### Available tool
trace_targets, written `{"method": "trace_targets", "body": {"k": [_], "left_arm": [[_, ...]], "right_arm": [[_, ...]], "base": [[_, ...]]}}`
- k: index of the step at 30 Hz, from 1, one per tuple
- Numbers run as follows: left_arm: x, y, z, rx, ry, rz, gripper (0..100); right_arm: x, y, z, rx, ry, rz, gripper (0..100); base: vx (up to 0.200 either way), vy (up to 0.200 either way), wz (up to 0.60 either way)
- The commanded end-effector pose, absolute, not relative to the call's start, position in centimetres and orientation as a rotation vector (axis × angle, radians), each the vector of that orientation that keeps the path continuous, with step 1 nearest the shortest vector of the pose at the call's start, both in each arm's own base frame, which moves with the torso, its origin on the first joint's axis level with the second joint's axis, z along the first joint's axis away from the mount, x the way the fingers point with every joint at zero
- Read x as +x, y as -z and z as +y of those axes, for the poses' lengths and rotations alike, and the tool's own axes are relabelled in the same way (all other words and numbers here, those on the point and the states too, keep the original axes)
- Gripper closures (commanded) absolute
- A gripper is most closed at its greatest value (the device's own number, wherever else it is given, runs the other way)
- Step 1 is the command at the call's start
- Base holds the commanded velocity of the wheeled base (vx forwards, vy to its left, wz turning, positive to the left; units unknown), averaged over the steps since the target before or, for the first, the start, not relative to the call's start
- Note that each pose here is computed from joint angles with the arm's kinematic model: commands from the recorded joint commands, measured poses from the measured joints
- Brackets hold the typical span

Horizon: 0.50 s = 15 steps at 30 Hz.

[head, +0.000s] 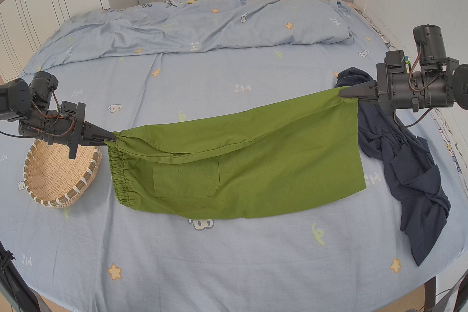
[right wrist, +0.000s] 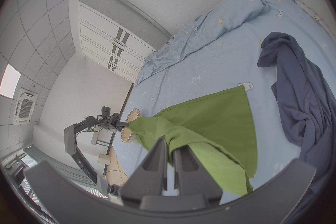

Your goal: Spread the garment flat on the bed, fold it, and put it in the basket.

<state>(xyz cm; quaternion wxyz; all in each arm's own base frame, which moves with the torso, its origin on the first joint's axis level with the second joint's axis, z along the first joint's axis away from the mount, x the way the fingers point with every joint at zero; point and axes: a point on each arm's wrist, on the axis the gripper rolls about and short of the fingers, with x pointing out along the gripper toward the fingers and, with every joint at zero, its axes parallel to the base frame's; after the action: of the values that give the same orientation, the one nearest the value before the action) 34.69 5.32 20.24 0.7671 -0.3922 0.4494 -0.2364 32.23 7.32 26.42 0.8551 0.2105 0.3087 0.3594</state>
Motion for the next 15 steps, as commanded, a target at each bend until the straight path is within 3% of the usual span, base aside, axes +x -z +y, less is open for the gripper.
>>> {"method": "trace_targets", "body": {"k": [1,15], "left_arm": [[34.9,-20.2,5.4,-0.845,0.517,0.964,100],[36.0,-19.1,6.1,-0.841,0.512,0.939,100]], "right_arm": [[36.0,-24.2,7.0,0.457,-0.723,0.681,100],[41.5,-23.5,6.9,0.454,-0.708,0.629,100]], "base": [[0.0,0.0,0.0],[0.0,0.0,0.0]]}}
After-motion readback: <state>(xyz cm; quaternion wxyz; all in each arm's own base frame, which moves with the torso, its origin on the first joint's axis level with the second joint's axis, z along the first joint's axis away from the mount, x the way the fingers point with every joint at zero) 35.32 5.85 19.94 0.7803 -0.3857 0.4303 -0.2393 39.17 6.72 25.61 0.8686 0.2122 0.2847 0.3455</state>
